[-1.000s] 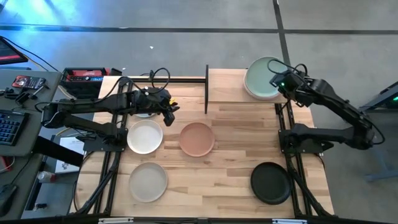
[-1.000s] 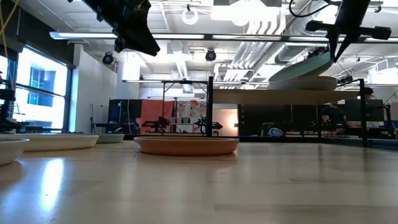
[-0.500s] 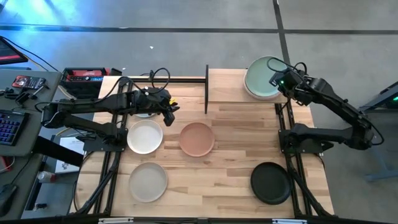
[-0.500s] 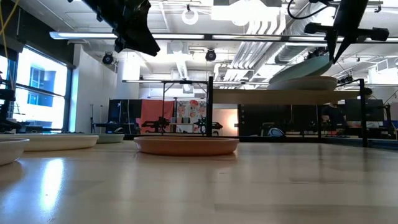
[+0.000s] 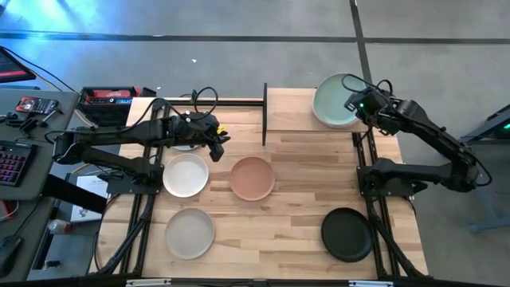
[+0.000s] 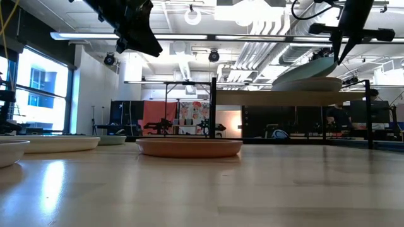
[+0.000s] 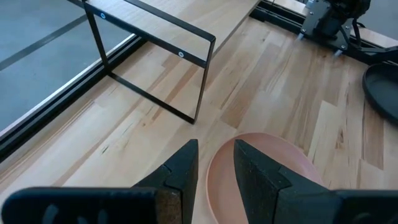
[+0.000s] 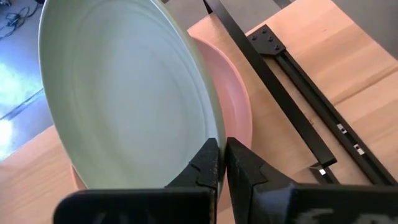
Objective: Place and stack plates onto a shelf
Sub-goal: Stack the green plate on top of the light brown plate on the shelf
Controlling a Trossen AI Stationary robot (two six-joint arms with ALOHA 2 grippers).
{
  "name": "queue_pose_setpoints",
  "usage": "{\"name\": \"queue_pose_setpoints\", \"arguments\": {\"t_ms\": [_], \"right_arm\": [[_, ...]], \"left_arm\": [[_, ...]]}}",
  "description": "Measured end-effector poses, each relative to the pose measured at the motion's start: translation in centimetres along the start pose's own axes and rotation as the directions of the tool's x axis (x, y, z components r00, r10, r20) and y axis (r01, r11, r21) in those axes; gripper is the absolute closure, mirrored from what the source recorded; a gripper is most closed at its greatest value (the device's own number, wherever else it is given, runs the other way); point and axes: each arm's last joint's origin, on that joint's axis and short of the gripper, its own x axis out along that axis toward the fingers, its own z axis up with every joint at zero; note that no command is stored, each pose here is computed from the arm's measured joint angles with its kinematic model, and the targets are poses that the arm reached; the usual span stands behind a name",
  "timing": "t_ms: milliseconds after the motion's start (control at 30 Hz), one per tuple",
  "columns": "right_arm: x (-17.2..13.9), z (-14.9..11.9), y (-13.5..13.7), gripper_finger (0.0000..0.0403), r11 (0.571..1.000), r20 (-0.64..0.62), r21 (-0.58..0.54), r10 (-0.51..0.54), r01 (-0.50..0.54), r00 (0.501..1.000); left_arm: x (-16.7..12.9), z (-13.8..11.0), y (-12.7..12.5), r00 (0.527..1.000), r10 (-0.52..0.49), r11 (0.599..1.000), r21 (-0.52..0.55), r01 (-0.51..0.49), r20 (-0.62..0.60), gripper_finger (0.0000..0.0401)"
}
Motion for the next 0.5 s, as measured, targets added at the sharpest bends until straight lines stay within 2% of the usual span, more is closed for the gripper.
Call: {"name": "queue_pose_setpoints", "arguments": {"t_ms": [167,500], "right_arm": [[0.0,-0.15,0.06,0.0402,1.0,-0.052,-0.008,0.013,-0.014,0.999],[0.01,-0.14,0.06,0.0402,1.0,-0.046,-0.027,0.011,-0.013,0.999]], "left_arm": [[0.0,0.0,-0.01,1.0,0.0,1.0,0.0,0.0,0.0,0.0311],[-0.01,0.01,0.0,1.0,0.0,1.0,0.0,0.0,0.001,0.0311]]}}
